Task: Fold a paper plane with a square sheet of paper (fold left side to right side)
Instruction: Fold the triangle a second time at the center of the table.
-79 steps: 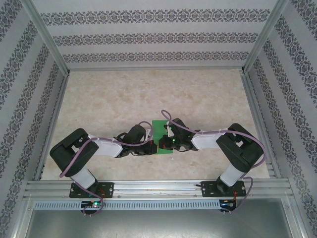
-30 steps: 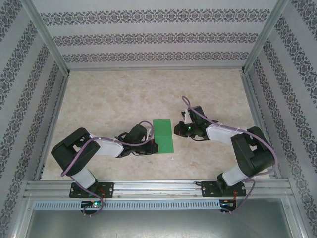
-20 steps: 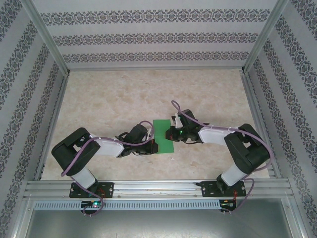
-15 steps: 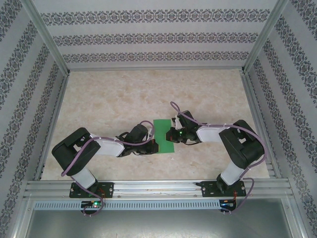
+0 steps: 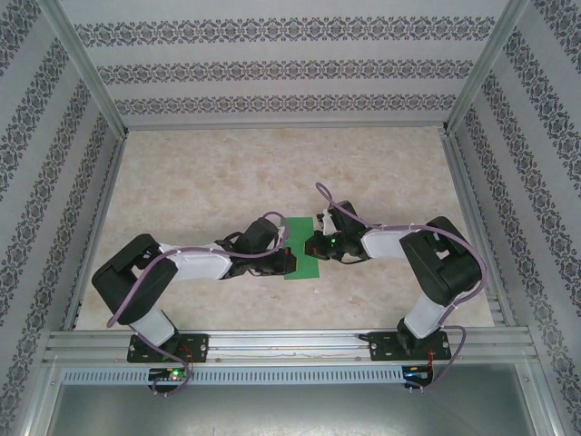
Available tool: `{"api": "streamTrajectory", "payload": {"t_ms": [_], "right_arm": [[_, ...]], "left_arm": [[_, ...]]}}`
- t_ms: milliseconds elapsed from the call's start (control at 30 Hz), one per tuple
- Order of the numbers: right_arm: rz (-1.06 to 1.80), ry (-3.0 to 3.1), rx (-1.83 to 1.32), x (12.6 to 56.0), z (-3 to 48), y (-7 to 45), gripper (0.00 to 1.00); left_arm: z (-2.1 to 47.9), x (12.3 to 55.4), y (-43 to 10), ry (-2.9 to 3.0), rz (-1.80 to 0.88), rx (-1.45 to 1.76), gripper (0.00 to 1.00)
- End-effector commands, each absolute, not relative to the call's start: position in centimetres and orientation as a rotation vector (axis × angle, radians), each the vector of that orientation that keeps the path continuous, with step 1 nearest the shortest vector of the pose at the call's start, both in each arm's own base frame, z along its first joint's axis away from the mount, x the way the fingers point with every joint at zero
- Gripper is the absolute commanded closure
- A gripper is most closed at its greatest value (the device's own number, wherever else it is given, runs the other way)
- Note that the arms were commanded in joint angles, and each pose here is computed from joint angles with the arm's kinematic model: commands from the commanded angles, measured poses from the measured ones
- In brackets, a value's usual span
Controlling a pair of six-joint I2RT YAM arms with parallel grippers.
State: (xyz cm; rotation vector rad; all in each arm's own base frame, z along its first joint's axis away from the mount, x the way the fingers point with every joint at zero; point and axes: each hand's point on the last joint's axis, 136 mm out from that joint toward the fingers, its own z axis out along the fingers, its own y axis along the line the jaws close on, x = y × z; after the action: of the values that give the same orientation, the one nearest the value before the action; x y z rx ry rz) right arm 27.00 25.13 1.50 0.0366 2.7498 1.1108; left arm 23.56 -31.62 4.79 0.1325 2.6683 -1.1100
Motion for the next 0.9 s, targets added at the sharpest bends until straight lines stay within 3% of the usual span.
{"api": "streamTrajectory", "payload": {"t_ms": [0, 400, 867], "right_arm": [[1.046, 2.859, 0.110, 25.3, -1.2, 23.7, 1.00], [1.042, 2.867, 0.109, 24.9, -1.4, 23.4, 1.00], [0.997, 2.891, 0.118, 24.8, -2.0, 22.5, 1.00]], "left_arm": [[4.9, 23.6, -32.6, 2.672, -1.131, 0.191, 1.00], [2.8, 25.0, -33.1, 2.704, -1.110, 0.188, 1.00], [0.4, 22.9, -30.7, 2.765, -1.065, 0.124, 1.00]]}}
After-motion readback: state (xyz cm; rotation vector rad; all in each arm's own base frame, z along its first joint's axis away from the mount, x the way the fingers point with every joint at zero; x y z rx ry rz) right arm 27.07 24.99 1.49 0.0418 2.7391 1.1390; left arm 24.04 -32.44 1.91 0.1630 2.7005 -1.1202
